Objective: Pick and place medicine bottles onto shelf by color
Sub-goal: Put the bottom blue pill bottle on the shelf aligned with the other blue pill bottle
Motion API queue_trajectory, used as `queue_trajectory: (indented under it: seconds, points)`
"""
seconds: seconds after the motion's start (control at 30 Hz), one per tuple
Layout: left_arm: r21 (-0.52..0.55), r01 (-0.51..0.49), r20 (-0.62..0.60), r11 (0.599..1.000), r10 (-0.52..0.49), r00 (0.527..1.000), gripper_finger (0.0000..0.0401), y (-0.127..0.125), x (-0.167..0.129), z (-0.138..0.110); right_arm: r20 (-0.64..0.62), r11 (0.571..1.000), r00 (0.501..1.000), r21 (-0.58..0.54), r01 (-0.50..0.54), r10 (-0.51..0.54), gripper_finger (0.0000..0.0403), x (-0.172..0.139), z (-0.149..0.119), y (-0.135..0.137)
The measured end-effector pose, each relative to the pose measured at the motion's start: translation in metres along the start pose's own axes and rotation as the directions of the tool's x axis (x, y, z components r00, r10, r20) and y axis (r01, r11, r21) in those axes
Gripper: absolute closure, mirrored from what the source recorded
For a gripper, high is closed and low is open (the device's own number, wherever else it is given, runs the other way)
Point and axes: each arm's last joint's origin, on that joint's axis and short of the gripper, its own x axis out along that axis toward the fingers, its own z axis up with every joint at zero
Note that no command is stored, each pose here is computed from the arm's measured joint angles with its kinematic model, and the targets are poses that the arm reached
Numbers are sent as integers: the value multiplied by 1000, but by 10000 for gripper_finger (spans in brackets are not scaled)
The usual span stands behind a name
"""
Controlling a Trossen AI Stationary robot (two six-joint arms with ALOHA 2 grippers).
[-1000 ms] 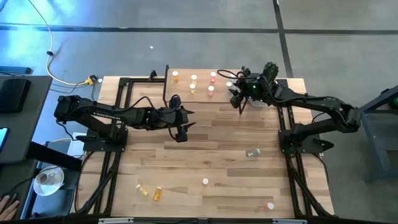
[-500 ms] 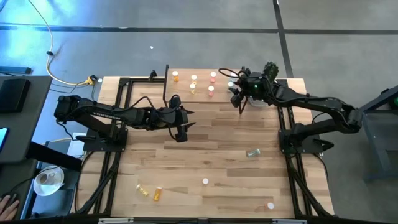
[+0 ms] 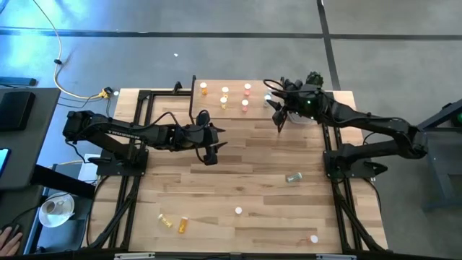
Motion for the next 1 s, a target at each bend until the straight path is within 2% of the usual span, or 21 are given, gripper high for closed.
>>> queue_trajectory:
  seconds: [0.1, 0.43, 0.57, 1.0]
  points:
    - [4, -13, -4, 1000, 13, 1000, 201, 0, 0, 0, -3, 1000, 1000, -13, -1, 1, 233, 0, 15, -1]
    - [64, -121, -71, 991, 126, 989, 201, 3, 0, -6, -191, 997, 981, -76, 20, -34, 233, 17, 44, 1]
    - [70, -171, -104, 983, 178, 978, 201, 7, 0, -9, -234, 993, 972, -114, 4, -31, 233, 32, 46, 7]
    - [6, -237, -191, 972, 234, 953, 201, 32, 7, -20, -405, 972, 914, -227, -61, -37, 233, 70, 38, 20]
